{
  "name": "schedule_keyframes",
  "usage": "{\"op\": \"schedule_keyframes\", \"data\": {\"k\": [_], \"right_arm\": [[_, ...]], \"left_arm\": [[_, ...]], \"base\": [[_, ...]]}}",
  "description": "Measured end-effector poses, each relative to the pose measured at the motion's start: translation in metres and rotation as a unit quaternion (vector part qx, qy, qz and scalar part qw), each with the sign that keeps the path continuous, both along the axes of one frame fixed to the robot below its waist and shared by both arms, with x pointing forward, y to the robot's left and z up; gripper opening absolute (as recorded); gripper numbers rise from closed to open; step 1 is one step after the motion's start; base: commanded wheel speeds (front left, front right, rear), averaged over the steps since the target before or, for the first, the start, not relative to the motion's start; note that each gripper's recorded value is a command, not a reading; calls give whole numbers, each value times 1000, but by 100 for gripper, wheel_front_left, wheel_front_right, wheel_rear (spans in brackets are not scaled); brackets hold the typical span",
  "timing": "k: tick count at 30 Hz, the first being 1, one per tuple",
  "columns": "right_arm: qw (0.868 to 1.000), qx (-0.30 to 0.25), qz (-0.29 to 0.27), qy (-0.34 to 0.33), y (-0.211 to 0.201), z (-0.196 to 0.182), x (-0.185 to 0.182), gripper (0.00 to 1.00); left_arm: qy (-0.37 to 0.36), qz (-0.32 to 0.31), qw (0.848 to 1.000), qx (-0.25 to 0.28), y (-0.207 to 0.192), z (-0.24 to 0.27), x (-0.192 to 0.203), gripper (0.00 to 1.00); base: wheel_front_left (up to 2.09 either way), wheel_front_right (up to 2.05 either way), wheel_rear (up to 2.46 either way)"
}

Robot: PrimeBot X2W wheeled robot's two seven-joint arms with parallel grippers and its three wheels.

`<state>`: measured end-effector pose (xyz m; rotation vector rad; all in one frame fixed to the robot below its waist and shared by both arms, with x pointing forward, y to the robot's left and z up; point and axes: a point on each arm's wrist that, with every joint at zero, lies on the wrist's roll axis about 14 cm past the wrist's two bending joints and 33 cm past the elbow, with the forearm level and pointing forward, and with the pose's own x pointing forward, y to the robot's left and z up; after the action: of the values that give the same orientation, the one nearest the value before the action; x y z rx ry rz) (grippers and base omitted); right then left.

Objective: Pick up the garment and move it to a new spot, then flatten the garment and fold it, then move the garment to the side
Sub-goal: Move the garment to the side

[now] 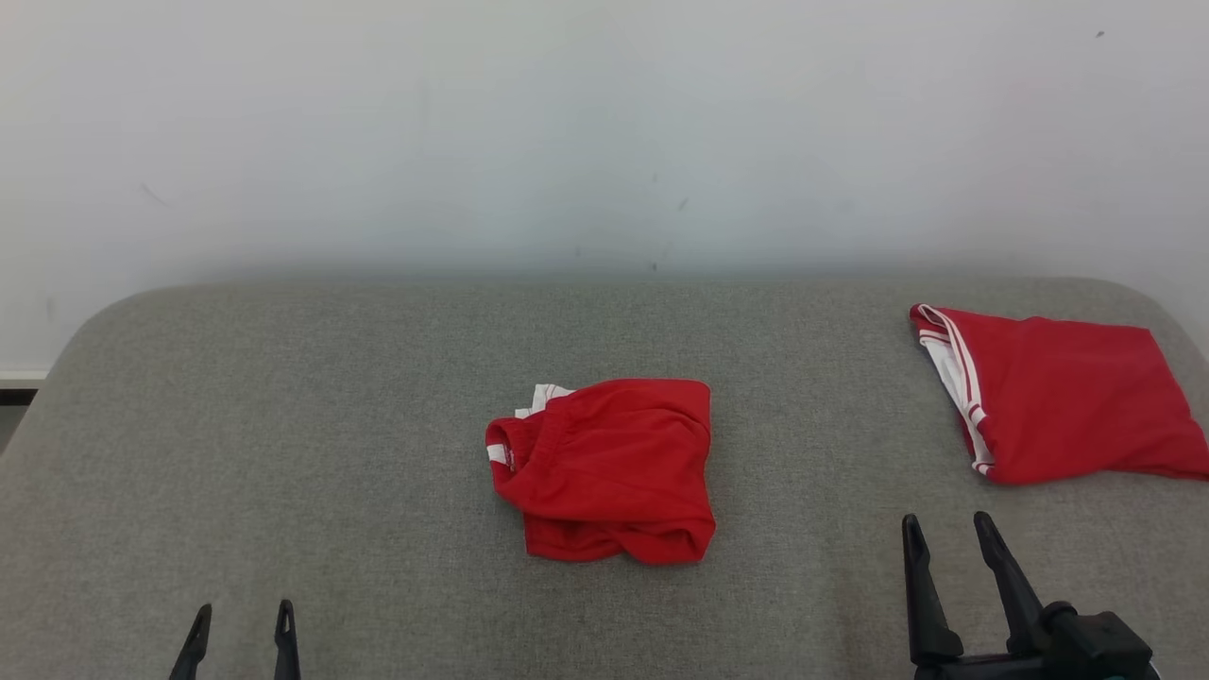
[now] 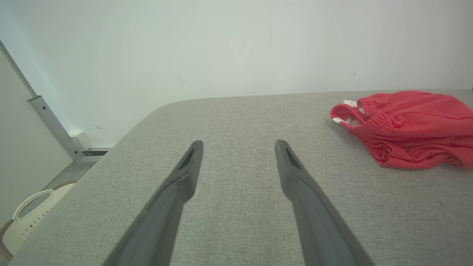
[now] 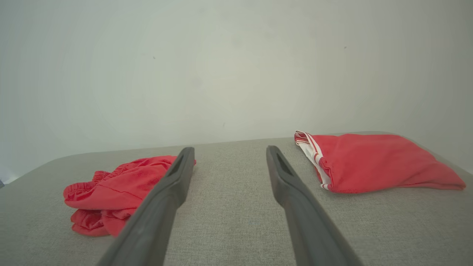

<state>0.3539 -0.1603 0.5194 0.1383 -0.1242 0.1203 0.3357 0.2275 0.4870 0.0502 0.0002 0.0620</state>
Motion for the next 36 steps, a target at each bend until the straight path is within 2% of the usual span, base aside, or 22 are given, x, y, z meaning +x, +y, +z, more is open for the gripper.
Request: {"op": "schedule_keyframes", "data": {"k": [15,36], "right_arm": [[998,32,7,49,7,-29,-1,100],[998,32,10,57,9,-34,1,100]], "left_arm": [[-15,4,1000,4,1,11,4,100],[-8,4,1000,12,2,10,3,100]], "base": [[0,0,0],[0,0,0]]}}
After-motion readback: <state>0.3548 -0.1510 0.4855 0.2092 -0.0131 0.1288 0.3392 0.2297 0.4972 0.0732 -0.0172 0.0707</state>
